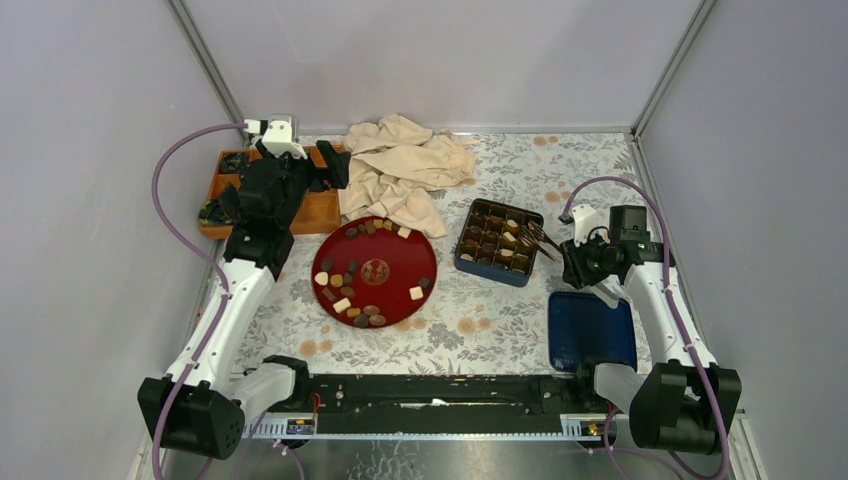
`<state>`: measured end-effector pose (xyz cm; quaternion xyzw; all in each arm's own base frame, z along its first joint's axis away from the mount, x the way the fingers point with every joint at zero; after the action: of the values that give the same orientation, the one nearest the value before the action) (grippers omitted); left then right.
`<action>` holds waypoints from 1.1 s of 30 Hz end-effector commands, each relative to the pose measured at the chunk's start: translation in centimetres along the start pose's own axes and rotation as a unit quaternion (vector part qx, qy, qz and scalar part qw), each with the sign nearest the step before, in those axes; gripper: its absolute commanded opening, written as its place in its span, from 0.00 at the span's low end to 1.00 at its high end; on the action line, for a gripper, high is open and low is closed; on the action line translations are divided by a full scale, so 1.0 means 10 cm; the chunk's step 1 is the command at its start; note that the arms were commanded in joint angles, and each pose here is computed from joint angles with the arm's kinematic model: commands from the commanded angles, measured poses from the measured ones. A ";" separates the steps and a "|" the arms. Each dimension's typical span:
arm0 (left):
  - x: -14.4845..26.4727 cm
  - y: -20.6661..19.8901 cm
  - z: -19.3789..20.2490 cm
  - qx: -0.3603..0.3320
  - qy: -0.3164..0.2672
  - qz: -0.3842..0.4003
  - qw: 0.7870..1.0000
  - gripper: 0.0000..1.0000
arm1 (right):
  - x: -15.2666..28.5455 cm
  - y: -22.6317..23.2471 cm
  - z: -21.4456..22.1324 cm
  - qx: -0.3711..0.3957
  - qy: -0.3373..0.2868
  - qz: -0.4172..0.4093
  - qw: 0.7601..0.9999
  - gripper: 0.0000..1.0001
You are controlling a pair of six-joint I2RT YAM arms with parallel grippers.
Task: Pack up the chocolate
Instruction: Place the fake chocolate in the packing box.
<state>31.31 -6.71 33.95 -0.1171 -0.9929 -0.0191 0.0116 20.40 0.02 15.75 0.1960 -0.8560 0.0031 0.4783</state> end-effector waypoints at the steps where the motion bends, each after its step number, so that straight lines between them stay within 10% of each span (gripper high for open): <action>1: 0.00 -0.02 -0.08 0.001 -0.021 0.004 1.000 0.99 | 0.06 0.03 -0.10 0.011 -0.026 -0.011 1.000 0.43; 16: 0.00 -0.01 -0.08 0.000 -0.022 0.003 1.000 0.99 | 0.24 0.32 -0.26 0.063 -0.073 -0.124 0.988 0.39; 33: -0.01 0.00 -0.07 -0.003 -0.021 -0.002 1.000 0.99 | -0.12 1.34 -0.86 0.318 0.005 -0.171 0.932 0.39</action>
<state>31.31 -6.70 33.95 -0.1169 -0.9929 -0.0193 0.0116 21.00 11.40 20.84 0.4975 -0.7544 0.1313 0.4075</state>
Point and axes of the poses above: each gripper's point midway between its finger pads, its own x axis back along the fingers, its own y axis along the line the jaws close on, z = x × y, the point moved 7 cm from there along x, back along the fingers, and after that the axes turned 13 degrees about -x, right-handed, at the moved point
